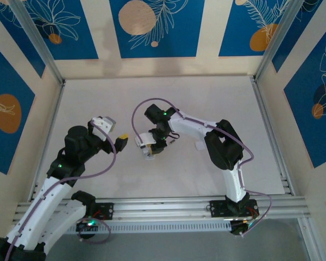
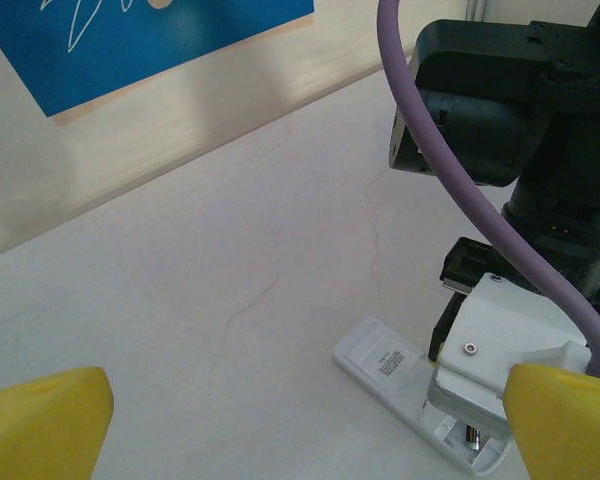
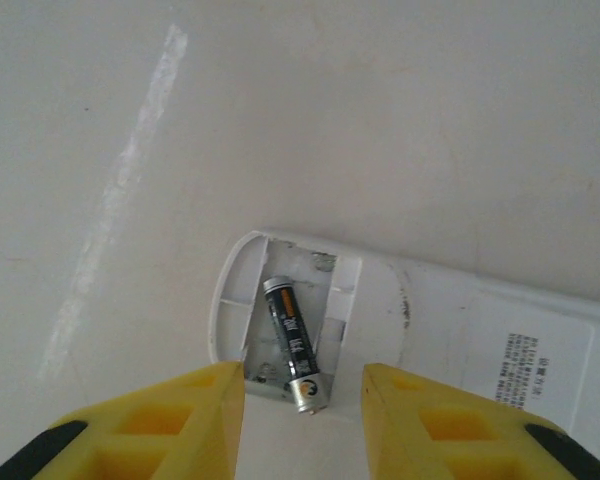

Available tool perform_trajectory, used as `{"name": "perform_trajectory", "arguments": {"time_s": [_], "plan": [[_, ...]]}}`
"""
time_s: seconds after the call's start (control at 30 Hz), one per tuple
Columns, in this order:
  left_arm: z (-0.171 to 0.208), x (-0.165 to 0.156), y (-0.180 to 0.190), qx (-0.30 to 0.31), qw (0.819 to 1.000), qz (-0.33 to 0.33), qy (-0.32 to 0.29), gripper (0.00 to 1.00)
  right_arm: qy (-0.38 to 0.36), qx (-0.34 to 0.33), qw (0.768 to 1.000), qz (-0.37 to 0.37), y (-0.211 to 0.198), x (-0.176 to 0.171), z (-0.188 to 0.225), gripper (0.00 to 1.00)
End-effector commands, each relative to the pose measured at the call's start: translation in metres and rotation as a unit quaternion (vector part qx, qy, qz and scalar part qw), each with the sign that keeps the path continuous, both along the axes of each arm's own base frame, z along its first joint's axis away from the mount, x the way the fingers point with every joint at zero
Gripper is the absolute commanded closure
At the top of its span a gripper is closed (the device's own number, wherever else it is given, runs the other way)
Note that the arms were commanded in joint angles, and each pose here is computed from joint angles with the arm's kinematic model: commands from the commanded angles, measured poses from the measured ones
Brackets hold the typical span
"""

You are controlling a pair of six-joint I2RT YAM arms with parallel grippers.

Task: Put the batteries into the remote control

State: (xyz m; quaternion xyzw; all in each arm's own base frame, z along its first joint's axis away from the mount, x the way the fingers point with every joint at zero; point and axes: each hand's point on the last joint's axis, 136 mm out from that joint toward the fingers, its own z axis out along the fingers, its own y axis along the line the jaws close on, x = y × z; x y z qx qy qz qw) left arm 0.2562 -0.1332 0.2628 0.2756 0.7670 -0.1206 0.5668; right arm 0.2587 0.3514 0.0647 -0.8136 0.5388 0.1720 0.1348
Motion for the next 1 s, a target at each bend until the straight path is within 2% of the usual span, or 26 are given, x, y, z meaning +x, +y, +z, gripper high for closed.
{"name": "perform_trajectory", "arguments": {"time_s": [0.0,0.4,0.7,0.97], "plan": [[0.010,0.001,0.002,0.003,1.000,0.000,-0.022,0.00,0.019,-0.010,1.000,0.015,-0.004,-0.009,-0.004,0.62],[0.009,0.001,0.002,0.002,1.000,0.001,-0.020,0.00,0.010,-0.019,1.000,0.009,0.000,0.003,-0.017,0.58],[0.008,0.001,0.001,0.002,1.000,0.001,-0.019,0.00,0.013,-0.031,0.999,0.009,-0.005,0.001,-0.021,0.67],[0.009,0.001,0.001,0.001,1.000,0.000,-0.019,0.00,0.003,-0.042,0.999,0.015,-0.009,0.004,-0.023,0.69]]}}
